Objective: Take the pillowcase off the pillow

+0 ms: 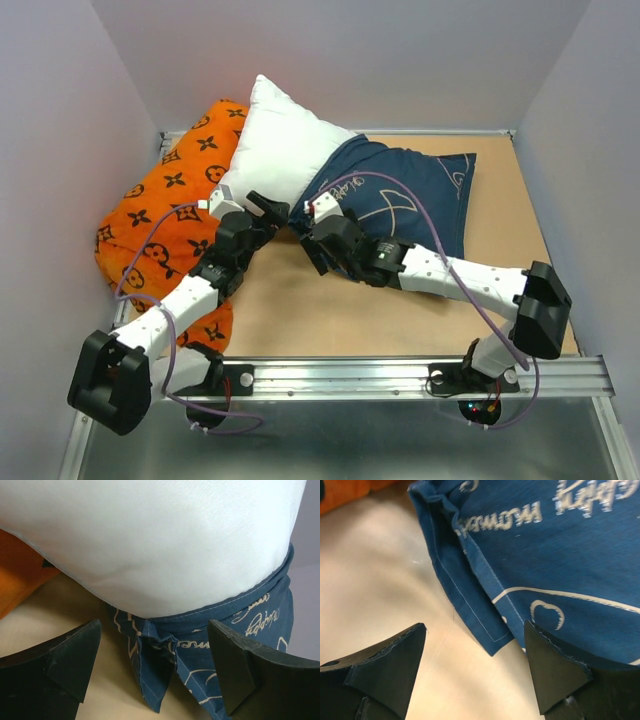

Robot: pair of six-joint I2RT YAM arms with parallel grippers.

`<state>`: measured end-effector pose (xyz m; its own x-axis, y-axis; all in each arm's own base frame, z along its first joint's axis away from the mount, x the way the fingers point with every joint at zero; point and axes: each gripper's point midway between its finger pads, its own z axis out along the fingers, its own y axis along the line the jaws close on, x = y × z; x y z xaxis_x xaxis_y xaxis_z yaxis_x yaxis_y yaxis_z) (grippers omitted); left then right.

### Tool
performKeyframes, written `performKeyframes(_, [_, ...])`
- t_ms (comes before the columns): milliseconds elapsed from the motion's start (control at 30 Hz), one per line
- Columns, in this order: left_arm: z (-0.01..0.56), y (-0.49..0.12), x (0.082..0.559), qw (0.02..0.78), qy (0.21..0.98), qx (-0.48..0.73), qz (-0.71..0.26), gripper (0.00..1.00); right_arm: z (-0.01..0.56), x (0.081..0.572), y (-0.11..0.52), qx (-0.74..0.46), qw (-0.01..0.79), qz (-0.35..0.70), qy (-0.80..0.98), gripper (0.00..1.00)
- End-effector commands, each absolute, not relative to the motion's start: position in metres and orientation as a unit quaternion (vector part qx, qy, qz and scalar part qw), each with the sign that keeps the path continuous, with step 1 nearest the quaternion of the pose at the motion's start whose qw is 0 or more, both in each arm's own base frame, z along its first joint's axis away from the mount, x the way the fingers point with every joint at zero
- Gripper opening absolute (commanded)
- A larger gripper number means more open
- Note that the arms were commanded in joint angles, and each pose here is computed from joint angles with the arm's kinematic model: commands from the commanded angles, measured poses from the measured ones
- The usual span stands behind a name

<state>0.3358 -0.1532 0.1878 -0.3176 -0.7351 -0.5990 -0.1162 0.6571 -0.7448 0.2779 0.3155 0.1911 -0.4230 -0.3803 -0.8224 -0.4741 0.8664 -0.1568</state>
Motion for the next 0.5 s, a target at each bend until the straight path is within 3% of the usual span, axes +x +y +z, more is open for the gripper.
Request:
performKeyframes(0, [0.208,-0.162,0.347,0.540,0.708,-0.285,-0.354,0.99,0.193,0.281,0.326,-0.260,0.510,0.024,0.819,0.84])
performKeyframes(233, [0.201,-0.157,0.351,0.545,0.702,-0.296,-0.349,0.97,0.155,0.294,0.330,-0.269,0.514,-0.074,0.811,0.84])
performKeyframes(467, [0.190,-0.147,0.354,0.541,0.706,-0.301,-0.344,0.96,0.135,0.314,0.325,-0.248,0.531,-0.164,0.794,0.75])
